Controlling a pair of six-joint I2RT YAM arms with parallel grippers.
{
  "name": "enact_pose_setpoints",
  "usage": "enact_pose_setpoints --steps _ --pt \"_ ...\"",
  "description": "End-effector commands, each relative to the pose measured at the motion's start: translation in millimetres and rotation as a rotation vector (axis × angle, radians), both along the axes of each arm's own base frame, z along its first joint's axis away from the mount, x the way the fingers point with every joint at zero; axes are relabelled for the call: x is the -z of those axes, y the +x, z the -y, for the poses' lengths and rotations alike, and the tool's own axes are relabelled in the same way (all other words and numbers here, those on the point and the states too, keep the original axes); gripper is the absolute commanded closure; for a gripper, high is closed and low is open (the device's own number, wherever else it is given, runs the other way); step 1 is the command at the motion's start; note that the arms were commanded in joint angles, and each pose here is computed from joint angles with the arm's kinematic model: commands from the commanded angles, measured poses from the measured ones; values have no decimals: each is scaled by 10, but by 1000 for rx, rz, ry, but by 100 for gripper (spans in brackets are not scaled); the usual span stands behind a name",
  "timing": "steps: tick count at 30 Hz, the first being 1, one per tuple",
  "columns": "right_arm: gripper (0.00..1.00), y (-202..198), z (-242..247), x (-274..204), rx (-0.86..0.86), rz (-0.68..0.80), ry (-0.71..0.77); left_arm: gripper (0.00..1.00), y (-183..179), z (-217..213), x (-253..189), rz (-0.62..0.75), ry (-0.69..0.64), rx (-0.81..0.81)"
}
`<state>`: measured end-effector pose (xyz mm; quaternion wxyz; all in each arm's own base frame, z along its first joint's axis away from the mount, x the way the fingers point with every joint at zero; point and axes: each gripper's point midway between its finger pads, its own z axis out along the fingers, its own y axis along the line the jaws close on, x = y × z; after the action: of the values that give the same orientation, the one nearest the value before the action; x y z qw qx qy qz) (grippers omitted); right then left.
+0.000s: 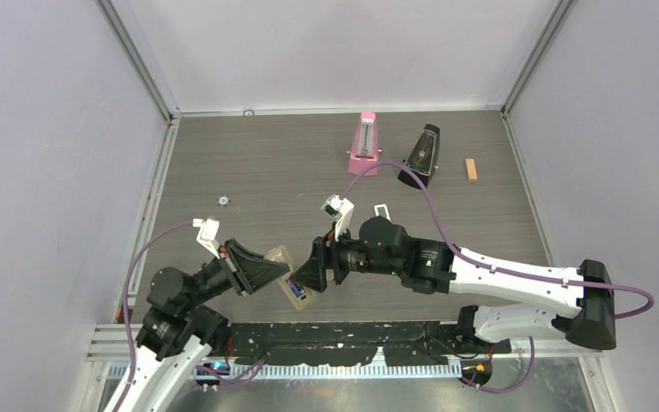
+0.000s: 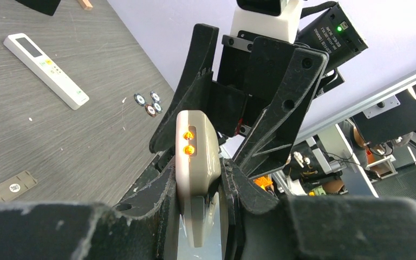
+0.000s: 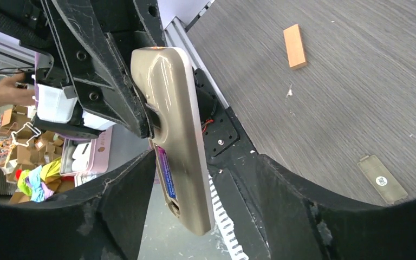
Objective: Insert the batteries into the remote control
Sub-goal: Load the battery into the remote control, then place the remote control at the center of the board.
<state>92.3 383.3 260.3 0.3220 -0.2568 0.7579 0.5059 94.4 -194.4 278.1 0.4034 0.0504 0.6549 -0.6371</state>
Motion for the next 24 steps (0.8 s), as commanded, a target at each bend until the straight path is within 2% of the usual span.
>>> enact_pose_setpoints --steps 1,4,17,19,24 --pt "24 66 82 -342 53 24 95 100 15 -23 -56 23 -13 -21" --pt "17 31 137 -403 38 36 123 100 26 -15 -38 8 -16 -20" --pt "15 -177 -34 -65 -117 -3 79 100 96 -40 -88 -32 -69 -59" --pt "15 -165 -71 -70 -94 -42 110 100 125 -70 -119 -44 -100 -85" --pt "15 -63 -74 -196 27 -160 336 100 241 -161 -147 -70 -196 -165"
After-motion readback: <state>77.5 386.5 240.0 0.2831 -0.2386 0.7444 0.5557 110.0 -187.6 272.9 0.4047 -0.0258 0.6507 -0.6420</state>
